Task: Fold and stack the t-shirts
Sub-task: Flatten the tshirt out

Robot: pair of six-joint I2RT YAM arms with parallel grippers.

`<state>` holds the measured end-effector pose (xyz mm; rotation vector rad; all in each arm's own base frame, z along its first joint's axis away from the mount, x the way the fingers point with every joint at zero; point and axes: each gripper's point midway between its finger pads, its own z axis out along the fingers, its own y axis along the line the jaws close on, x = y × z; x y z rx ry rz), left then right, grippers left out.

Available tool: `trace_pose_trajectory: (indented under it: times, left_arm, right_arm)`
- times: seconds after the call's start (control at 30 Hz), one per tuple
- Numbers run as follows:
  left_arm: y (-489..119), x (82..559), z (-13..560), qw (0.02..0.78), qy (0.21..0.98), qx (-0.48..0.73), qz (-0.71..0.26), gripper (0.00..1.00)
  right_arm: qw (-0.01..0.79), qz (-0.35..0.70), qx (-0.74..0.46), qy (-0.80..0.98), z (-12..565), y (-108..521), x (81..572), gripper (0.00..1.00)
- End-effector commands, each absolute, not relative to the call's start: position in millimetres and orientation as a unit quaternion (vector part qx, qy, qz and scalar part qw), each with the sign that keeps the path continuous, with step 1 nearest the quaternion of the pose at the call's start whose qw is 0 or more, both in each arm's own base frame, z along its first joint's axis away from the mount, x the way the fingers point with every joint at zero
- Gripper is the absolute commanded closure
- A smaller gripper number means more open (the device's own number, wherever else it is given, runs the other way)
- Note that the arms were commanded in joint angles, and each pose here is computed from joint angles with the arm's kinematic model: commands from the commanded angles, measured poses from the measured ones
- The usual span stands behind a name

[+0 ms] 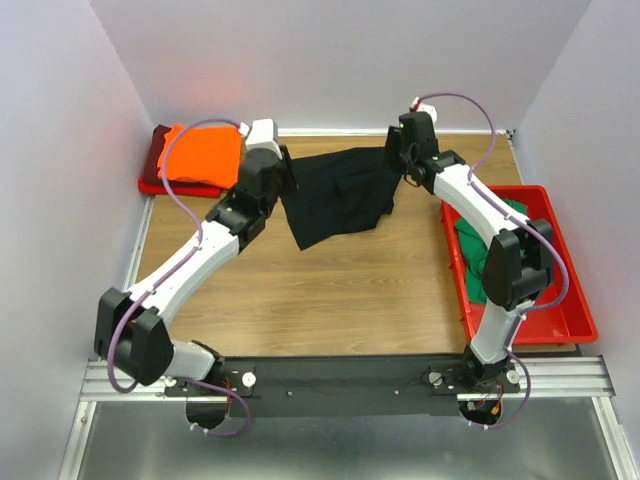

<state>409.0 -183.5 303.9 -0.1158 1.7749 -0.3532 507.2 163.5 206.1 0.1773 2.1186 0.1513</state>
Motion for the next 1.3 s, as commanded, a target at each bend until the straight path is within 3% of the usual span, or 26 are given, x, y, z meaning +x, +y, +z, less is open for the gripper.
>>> trace_pose_trajectory:
  times: [0.0,0.47,1.03,1.17,1.27]
  left_arm:
    - [-201,397,236,0.539,0.814,-0.070,-0.202,0.53]
    - [-237,374,78,0.409,0.898,-0.028,-0.161,0.46]
    - [-228,373,9,0.379,0.924,-0.019,-0.050,0.40]
    - [-222,369,-1,0.368,0.929,-0.025,-0.030,0.51]
    - [-214,367,0,0.371,0.928,-0.036,-0.014,0.72]
  right_arm:
    - [0.460,0.087,0.076,0.880,198,172,477,0.32]
    - [0.375,0.100,0.015,0.921,105,242,425,0.33]
    - [0.365,0.105,-0.002,0.925,92,252,427,0.33]
    - [0.363,0.104,-0.005,0.926,88,253,428,0.33]
    - [0.359,0.104,-0.010,0.928,83,256,429,0.33]
